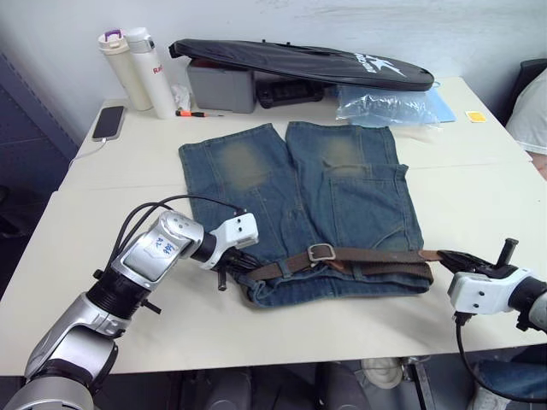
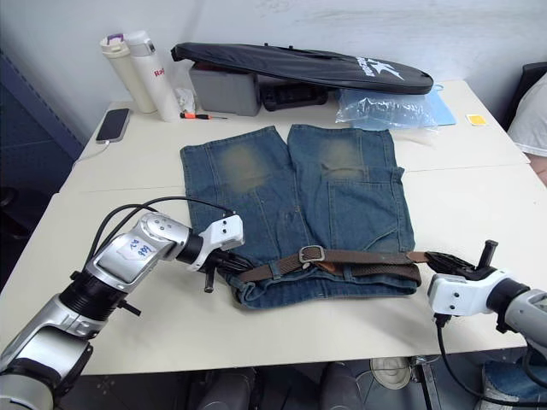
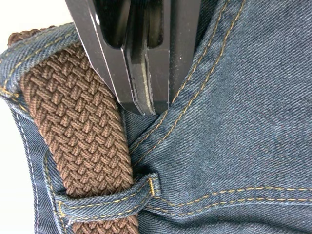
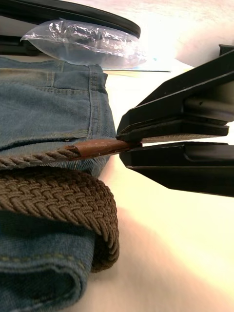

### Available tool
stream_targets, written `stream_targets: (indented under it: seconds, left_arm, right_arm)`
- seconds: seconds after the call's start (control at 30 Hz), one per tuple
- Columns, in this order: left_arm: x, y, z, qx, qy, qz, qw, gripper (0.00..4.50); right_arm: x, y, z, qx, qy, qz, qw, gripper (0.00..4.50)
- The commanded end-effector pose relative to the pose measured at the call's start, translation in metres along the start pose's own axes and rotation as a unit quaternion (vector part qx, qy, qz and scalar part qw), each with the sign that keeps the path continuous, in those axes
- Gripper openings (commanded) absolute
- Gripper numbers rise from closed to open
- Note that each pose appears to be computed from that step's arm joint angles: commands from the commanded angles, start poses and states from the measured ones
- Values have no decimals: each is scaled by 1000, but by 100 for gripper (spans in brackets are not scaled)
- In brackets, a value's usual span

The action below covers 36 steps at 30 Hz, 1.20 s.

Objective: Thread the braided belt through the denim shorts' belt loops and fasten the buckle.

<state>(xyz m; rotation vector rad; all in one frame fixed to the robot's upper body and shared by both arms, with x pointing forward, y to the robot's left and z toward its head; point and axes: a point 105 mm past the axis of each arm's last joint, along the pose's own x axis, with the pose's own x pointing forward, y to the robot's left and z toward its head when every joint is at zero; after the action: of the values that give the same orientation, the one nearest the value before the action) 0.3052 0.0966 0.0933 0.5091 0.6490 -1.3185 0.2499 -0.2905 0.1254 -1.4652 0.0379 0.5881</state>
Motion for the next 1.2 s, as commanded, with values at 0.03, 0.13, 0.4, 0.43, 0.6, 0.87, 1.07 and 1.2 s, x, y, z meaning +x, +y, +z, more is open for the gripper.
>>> stream_targets:
  seconds: [0.03, 0.13, 0.4, 0.43, 0.6, 0.87, 1.07, 1.2]
  left_arm:
    - [0, 0, -14, -15, 22, 4, 1000, 0]
    - [-2, 1, -16, -17, 23, 9, 1000, 0]
    - [-23, 4, -11, -6, -2, 6, 1000, 0]
    - [-28, 5, -9, -2, -7, 4, 1000, 0]
    - [-54, 10, 14, 40, -75, 7, 996, 0]
    - [-98, 16, 25, 24, -139, 16, 990, 0]
    - [-123, 0, 15, -38, -177, 20, 983, 73]
    - [-122, -15, 1, -78, -209, 46, 974, 221]
  right_arm:
    - [2, -1, 0, 2, 0, -11, 1000, 6]
    - [6, -3, 6, 12, -20, -17, 1000, 6]
    - [-1, -11, 13, 51, -63, -7, 997, 287]
    - [-4, -14, 9, 53, -60, -8, 997, 342]
    - [-13, -39, -6, 100, -48, -42, 993, 445]
    - [-6, -61, 0, 398, -92, 3, 913, 445]
    - [-8, -41, 8, 499, -109, 62, 857, 450]
    - [-6, -31, 13, 552, -114, 71, 823, 450]
